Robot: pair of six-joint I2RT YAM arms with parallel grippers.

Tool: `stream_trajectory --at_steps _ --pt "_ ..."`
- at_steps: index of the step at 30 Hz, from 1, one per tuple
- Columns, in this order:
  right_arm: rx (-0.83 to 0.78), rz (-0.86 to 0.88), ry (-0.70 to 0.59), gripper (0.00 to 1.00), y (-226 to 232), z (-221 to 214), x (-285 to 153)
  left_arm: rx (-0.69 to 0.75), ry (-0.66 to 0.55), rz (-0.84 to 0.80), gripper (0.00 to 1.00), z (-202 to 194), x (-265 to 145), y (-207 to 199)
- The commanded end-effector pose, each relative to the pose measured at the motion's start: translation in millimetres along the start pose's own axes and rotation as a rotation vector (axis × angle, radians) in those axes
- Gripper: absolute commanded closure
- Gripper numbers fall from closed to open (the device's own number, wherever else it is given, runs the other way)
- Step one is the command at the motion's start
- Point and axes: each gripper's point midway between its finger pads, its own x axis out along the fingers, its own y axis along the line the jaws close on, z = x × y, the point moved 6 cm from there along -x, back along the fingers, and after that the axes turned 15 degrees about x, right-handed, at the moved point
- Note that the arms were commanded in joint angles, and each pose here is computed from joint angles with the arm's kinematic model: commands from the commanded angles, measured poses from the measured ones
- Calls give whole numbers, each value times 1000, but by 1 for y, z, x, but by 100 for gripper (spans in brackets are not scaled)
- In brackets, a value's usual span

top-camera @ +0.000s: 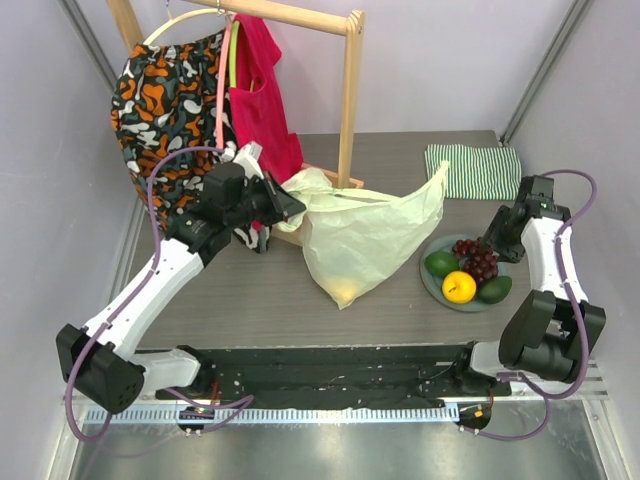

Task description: Place the fruits into the plastic bag

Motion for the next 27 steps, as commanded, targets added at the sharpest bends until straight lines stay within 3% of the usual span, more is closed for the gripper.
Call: stream_trajectory --at_steps 1,17,27 --pt "-29 28 -27 52 3 6 10 27 -39 -62 100 11 -3 -9" --pt "-50 13 0 60 -1 -1 34 22 -33 -63 100 13 3 -8" --pt "-50 11 7 71 0 0 40 12 -24 -58 100 11 6 -6"
